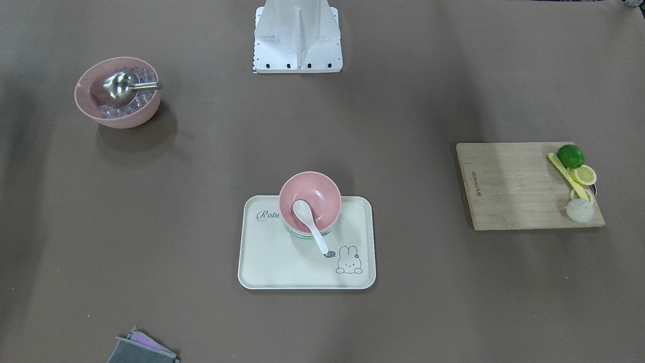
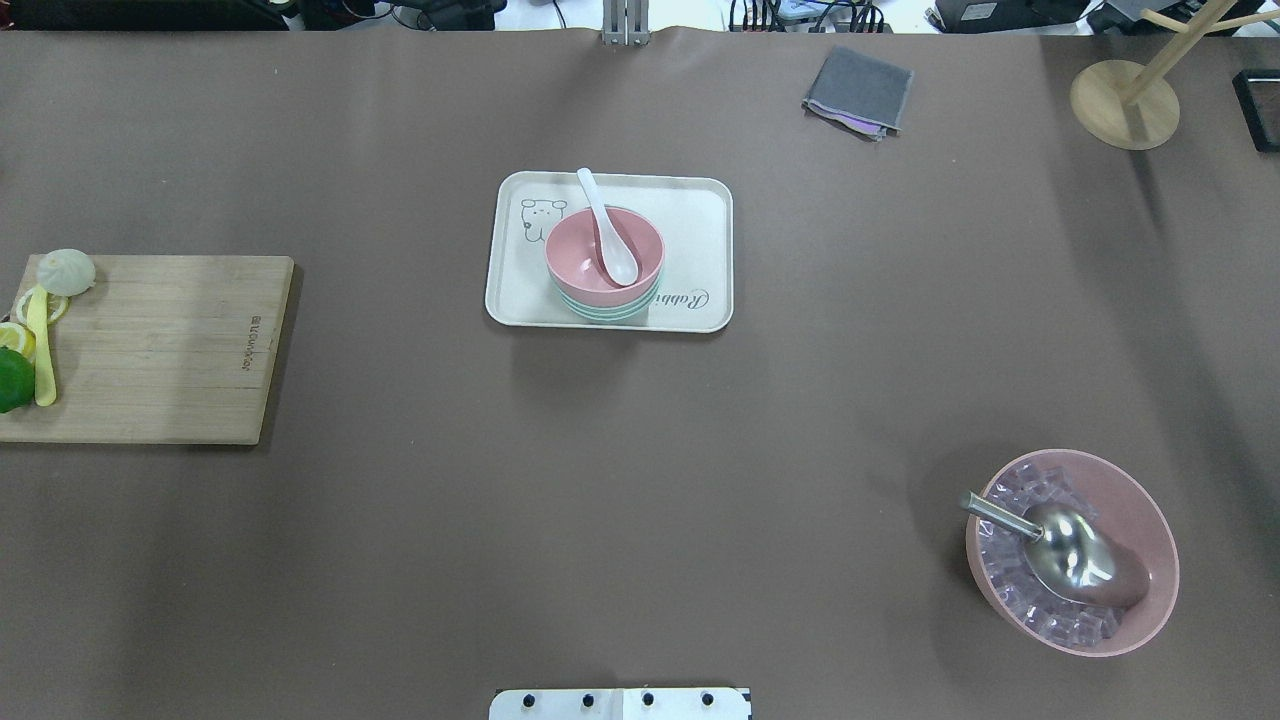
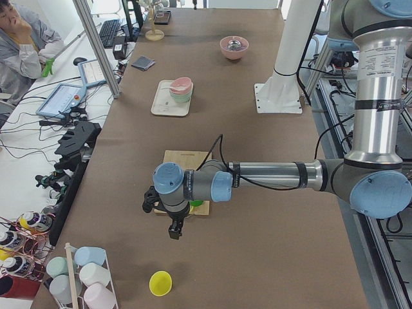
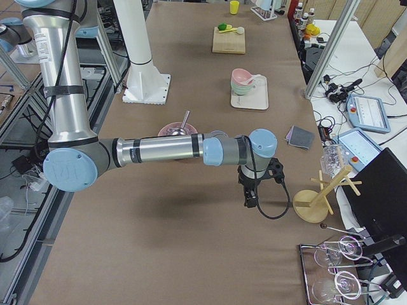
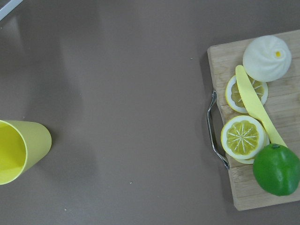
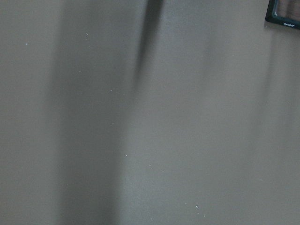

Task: Stack pink bowl on green and place spoon

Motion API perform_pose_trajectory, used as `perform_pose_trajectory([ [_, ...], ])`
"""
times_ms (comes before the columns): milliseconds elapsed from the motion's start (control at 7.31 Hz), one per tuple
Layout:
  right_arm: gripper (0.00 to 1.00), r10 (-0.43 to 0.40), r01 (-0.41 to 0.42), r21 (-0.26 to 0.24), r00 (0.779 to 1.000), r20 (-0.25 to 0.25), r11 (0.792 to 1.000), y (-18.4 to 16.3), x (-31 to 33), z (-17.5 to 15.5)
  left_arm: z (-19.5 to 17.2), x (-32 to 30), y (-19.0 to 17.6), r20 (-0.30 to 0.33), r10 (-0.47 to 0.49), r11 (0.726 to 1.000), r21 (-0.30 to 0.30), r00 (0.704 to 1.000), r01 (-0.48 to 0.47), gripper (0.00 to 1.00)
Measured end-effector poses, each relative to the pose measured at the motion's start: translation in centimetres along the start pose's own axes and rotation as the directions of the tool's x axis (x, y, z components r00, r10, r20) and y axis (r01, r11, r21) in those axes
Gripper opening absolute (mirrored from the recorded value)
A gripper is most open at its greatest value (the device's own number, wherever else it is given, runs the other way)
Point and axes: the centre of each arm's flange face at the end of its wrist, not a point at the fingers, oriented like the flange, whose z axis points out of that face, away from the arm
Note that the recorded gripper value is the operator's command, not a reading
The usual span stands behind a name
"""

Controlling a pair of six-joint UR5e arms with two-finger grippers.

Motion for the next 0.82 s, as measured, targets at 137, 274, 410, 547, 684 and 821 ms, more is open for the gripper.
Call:
perform_pose_trajectory([
  [137, 1.00, 0.003, -0.003, 0.002, 1.000, 0.001, 1.000, -0.1, -0.1, -0.1, -0.4, 0.4, -0.4, 0.001, 0.010, 1.000, 0.009, 1.000, -0.010, 0.99],
  [274, 1.00, 0.003, -0.003, 0.006, 1.000, 0.000, 1.000, -0.2, -0.2, -0.3, -0.9, 0.8, -0.6, 0.002, 0.019, 1.000, 0.018, 1.000, -0.019, 0.99],
  [410, 1.00, 0.000, 0.000, 0.013, 1.000, -0.001, 1.000, -0.4, -0.5, -0.6, -1.4, 1.3, -0.8, 0.005, 0.028, 0.999, 0.027, 1.000, -0.028, 0.99],
  [547, 1.00, -0.004, 0.004, 0.021, 1.000, -0.002, 1.000, -0.5, -0.9, -1.0, -1.6, 1.5, -0.8, 0.006, 0.034, 0.999, 0.032, 0.999, -0.034, 0.99],
  [684, 1.00, -0.005, 0.005, 0.024, 1.000, -0.003, 1.000, -0.5, -1.0, -1.1, -1.7, 1.6, -0.8, 0.006, 0.035, 0.999, 0.033, 0.999, -0.035, 0.99],
  [821, 1.00, -0.004, 0.004, 0.023, 1.000, -0.003, 1.000, -0.3, -0.9, -1.0, -1.6, 1.5, -0.8, 0.006, 0.034, 0.999, 0.031, 0.999, -0.035, 0.99],
])
